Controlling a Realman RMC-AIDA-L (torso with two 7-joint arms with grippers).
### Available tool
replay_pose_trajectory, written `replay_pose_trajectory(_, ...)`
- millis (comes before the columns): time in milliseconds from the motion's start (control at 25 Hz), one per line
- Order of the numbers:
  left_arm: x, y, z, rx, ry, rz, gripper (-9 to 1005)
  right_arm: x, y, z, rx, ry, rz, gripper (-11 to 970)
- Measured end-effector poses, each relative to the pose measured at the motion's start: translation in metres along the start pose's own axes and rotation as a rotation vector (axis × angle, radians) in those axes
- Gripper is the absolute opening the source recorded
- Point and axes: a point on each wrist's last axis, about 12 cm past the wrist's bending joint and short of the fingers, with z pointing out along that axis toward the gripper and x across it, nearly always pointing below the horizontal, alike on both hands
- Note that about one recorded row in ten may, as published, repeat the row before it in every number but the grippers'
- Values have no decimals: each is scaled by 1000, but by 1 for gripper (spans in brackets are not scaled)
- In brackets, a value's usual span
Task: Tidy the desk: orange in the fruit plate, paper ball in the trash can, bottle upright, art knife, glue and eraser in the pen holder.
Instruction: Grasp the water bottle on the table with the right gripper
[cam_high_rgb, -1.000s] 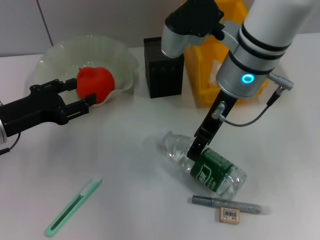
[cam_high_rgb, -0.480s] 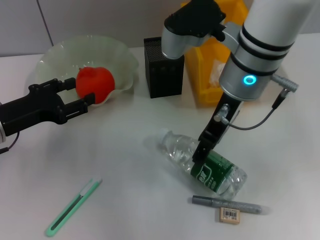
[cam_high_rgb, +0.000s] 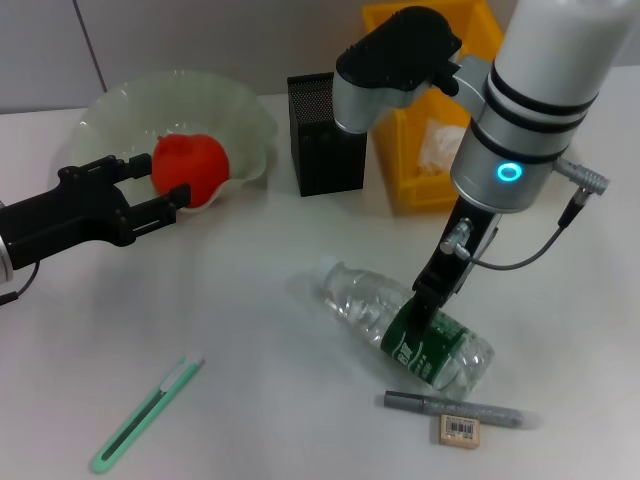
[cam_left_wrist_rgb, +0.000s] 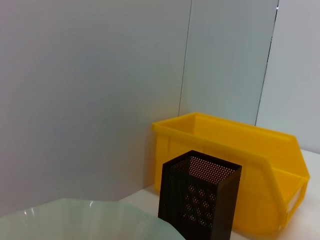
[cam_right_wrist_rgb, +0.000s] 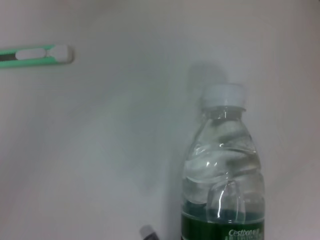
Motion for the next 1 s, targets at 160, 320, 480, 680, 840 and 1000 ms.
replay_pose_trajectory(160, -1, 1, 1, -3, 2, 3, 694, 1, 0, 6, -15, 5, 9, 757)
replay_pose_trajectory(320, -2, 1, 2, -5, 3, 7, 694, 0, 1, 13, -24, 12, 4, 756)
replay_pose_trajectory(480, -3, 1, 4, -2, 2, 11, 694, -2, 3, 17, -4, 24, -18, 756)
replay_pose_trajectory(680, -4, 1, 4, -2, 2, 12, 694, -3, 4, 18, 6, 20, -25, 757)
replay_pose_trajectory(840, -3, 2, 4, -5, 4, 13, 694, -4, 2, 20, 11, 18, -23, 757)
replay_pose_trajectory(1000, -3, 2, 4, -9, 5, 12, 694, -5, 1, 24, 5, 27, -16, 757)
